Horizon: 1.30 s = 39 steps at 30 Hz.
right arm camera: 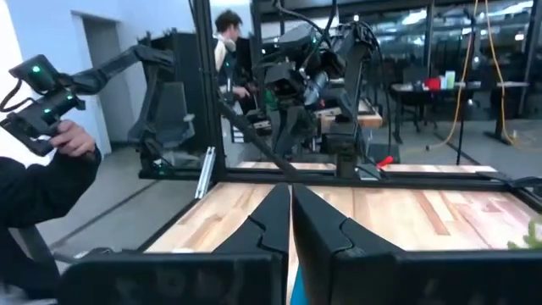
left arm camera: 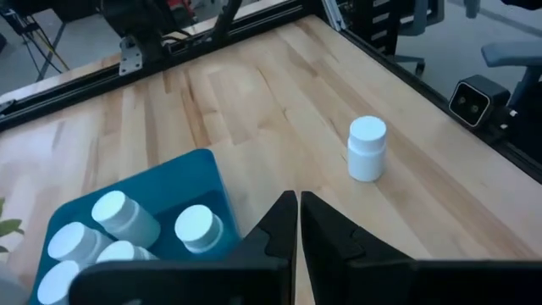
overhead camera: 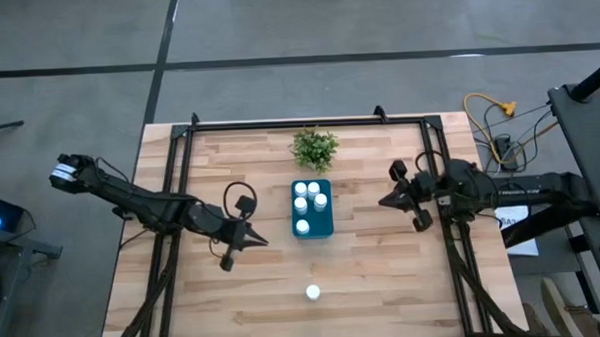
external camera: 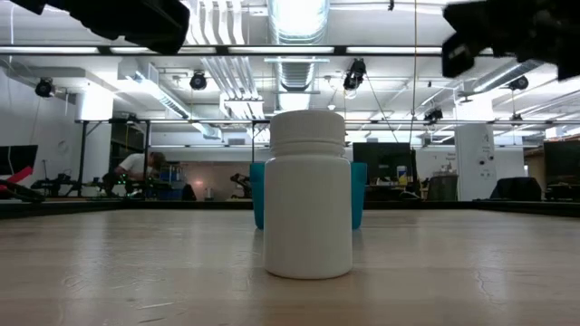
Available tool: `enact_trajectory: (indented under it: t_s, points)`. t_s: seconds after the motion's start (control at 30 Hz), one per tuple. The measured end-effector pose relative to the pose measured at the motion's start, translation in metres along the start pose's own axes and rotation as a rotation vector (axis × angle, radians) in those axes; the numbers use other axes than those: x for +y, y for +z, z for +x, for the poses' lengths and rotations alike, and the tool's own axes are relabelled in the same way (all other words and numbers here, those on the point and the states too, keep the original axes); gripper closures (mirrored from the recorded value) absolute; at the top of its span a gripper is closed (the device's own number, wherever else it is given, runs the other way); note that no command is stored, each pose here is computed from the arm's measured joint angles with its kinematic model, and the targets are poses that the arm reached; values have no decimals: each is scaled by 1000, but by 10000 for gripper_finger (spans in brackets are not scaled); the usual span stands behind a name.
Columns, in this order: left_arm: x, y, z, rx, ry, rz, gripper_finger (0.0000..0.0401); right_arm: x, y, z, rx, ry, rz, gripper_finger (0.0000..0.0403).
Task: Pick and place pill bottles into a basket
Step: Put the white pill bottle into the blue bin
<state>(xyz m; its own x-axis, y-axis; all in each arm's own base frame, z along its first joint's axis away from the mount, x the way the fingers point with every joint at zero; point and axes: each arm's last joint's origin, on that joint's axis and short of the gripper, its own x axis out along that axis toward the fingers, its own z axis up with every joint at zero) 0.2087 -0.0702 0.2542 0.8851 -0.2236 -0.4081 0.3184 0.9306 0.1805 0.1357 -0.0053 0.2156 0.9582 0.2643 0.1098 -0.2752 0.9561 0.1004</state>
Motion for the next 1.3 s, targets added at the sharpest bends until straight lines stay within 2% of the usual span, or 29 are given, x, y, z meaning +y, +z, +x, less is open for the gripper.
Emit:
enact_trajectory:
  t_s: [0.27, 0.47, 0.77, 0.93, 1.3]
  points:
    - [-1, -4, -1, 17, -11, 2, 400, -8, 50, 47, 143, -1, -15, 394]
    - [-4, -12, -1, 73, -14, 5, 400, -5, 68, 84, 212, 67, -54, 394]
    - [-12, -36, -18, -88, 60, 12, 401, 11, 68, 122, 283, 64, -114, 394]
    - [-12, -52, -33, -214, 72, -9, 401, 14, 65, 129, 302, 64, -114, 394]
    - [-19, -84, -55, -323, 51, 15, 401, 12, 56, 135, 338, 37, -104, 394]
